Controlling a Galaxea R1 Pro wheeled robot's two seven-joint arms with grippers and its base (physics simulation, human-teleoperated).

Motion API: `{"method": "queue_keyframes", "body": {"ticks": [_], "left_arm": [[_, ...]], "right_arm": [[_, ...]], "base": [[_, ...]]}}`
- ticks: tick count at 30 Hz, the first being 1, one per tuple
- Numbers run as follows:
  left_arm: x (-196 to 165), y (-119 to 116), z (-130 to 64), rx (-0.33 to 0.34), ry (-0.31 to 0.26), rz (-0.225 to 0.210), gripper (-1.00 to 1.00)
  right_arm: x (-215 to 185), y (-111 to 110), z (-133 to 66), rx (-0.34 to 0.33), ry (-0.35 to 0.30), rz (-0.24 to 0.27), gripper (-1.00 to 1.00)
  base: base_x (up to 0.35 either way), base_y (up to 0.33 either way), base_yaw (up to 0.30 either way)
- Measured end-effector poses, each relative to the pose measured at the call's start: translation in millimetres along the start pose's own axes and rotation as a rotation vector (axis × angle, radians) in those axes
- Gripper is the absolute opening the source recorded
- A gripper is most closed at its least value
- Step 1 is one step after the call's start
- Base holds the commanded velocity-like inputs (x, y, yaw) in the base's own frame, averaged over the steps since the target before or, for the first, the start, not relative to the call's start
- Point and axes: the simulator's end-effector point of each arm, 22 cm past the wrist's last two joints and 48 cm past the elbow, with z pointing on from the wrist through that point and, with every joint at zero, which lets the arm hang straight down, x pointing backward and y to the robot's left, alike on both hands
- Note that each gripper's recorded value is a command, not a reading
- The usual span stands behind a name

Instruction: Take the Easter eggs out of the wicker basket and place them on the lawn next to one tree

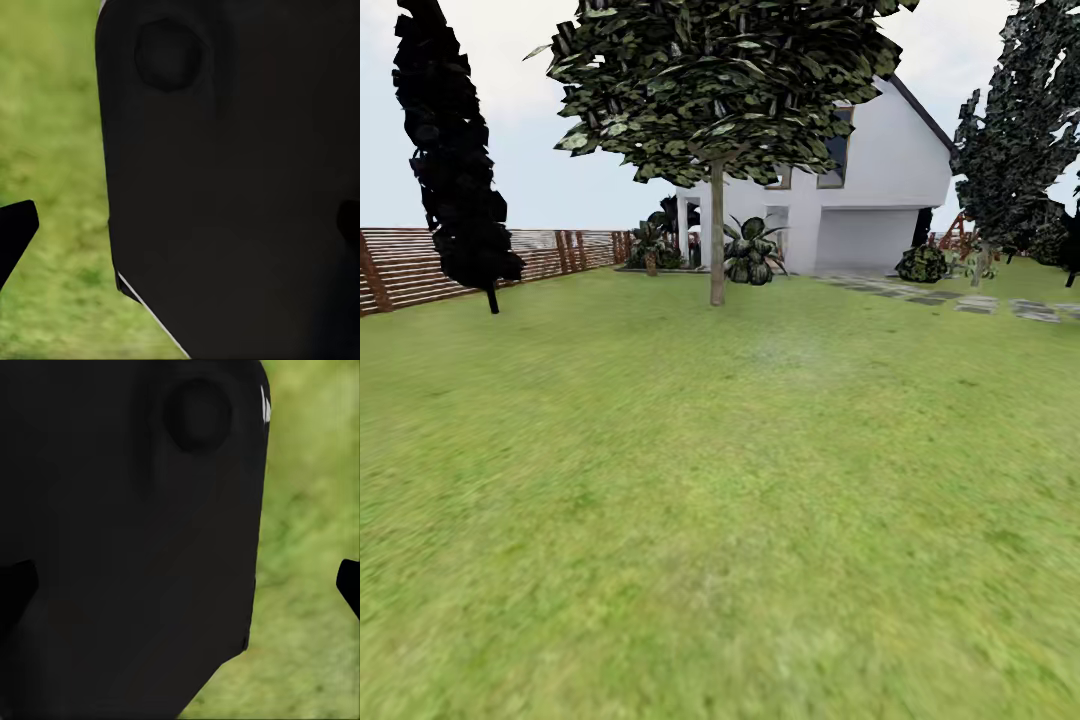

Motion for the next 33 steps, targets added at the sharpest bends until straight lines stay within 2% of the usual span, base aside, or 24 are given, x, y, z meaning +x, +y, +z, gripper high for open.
{"method": "queue_keyframes", "body": {"ticks": [2,4,10,19,21,25,30,33], "left_arm": [[-3.3,10.4,-0.1,-0.018,-0.013,0.000,1.00],[-3.5,11.0,-0.1,-0.019,-0.014,0.000,1.00],[-12.2,35.8,-1.0,-0.049,-0.032,-0.004,1.00],[-12.9,75.5,-3.8,-0.100,-0.034,-0.004,1.00],[-12.9,74.3,-3.7,-0.098,-0.034,-0.006,1.00],[-15.4,57.4,-2.4,-0.075,-0.039,-0.009,1.00],[-47.2,30.7,-2.9,-0.038,-0.104,-0.009,1.00],[-47.7,27.2,-2.8,-0.033,-0.104,-0.010,1.00]], "right_arm": [[-10.1,1.8,-0.1,-0.005,-0.014,-0.013,1.00],[-17.4,2.1,-0.2,-0.006,-0.023,-0.013,1.00],[-38.4,2.7,-1.0,-0.004,-0.071,0.008,1.00],[-38.8,0.7,-1.1,-0.002,-0.073,-0.007,1.00],[-39.0,0.3,-1.1,-0.001,-0.074,-0.008,1.00],[-39.6,-1.3,-1.1,0.001,-0.075,-0.010,1.00],[-40.0,-1.8,-1.1,0.001,-0.077,-0.010,1.00],[-40.4,-1.9,-1.1,0.002,-0.078,-0.010,1.00]], "base": [[0.000,0.000,0.000],[0.000,0.000,0.000],[0.000,0.000,0.000],[0.000,0.000,0.000],[0.000,0.000,0.000],[0.000,0.000,0.000],[0.000,0.000,0.000],[0.000,0.000,0.000]]}}
